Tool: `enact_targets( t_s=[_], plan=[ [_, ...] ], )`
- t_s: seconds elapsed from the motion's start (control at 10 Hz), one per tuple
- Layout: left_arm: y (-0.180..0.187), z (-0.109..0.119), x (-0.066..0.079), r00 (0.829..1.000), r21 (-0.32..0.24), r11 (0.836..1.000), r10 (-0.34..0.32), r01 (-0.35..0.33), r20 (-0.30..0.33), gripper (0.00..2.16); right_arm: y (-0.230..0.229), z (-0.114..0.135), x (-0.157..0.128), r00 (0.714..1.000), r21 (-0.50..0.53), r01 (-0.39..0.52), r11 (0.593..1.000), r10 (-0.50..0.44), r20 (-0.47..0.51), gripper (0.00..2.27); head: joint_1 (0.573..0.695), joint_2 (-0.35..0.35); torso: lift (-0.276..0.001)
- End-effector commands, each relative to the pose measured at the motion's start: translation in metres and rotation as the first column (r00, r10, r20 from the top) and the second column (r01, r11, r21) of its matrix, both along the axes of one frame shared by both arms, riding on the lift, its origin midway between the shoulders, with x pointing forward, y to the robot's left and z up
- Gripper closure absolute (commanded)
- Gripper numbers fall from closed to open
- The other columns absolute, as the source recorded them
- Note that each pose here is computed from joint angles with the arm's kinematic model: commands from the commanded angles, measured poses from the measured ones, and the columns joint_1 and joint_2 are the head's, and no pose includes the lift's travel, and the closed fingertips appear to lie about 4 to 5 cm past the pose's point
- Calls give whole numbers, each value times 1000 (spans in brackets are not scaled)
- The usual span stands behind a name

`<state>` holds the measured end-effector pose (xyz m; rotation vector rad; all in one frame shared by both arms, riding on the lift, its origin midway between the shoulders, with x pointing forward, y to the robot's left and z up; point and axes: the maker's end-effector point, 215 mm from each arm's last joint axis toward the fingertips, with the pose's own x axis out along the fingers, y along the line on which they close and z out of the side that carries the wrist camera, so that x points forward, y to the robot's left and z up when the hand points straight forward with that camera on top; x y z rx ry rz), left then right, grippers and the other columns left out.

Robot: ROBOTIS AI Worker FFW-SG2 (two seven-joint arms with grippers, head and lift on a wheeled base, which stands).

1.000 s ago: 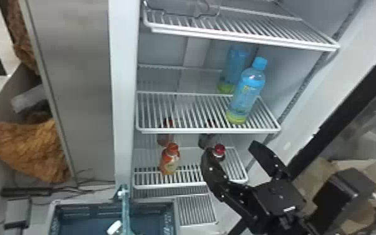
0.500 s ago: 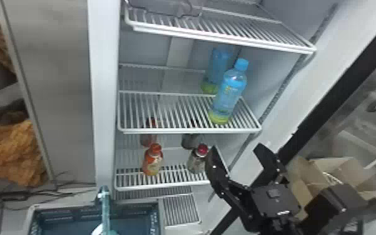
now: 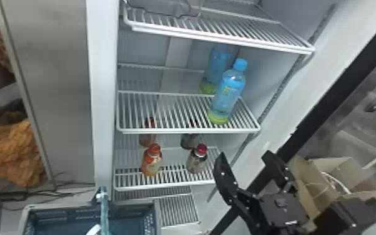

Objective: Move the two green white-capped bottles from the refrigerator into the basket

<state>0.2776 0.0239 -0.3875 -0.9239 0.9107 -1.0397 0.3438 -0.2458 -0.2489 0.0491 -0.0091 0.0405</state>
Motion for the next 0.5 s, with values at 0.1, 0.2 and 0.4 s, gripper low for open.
enact_targets(
  t_s=[0.1, 0.2, 0.4],
  plan=[
    [0, -1, -1, 1000, -1, 1000, 0, 0, -4, 1200, -4, -8, -3, 1000, 24, 12, 1000, -12, 3, 64, 695, -350, -4],
    [0, 0, -1, 1000, -2, 1000, 1, -1, -2, 1202, -4, -7, -3, 1000, 20, 12, 1000, -12, 5, 64, 695, -350, -4],
    [0, -1, -1, 1000, -1, 1000, 3, -3, -4, 1200, -5, -9, -4, 1000, 12, 13, 1000, -13, 8, 65, 695, -350, -4]
  ],
)
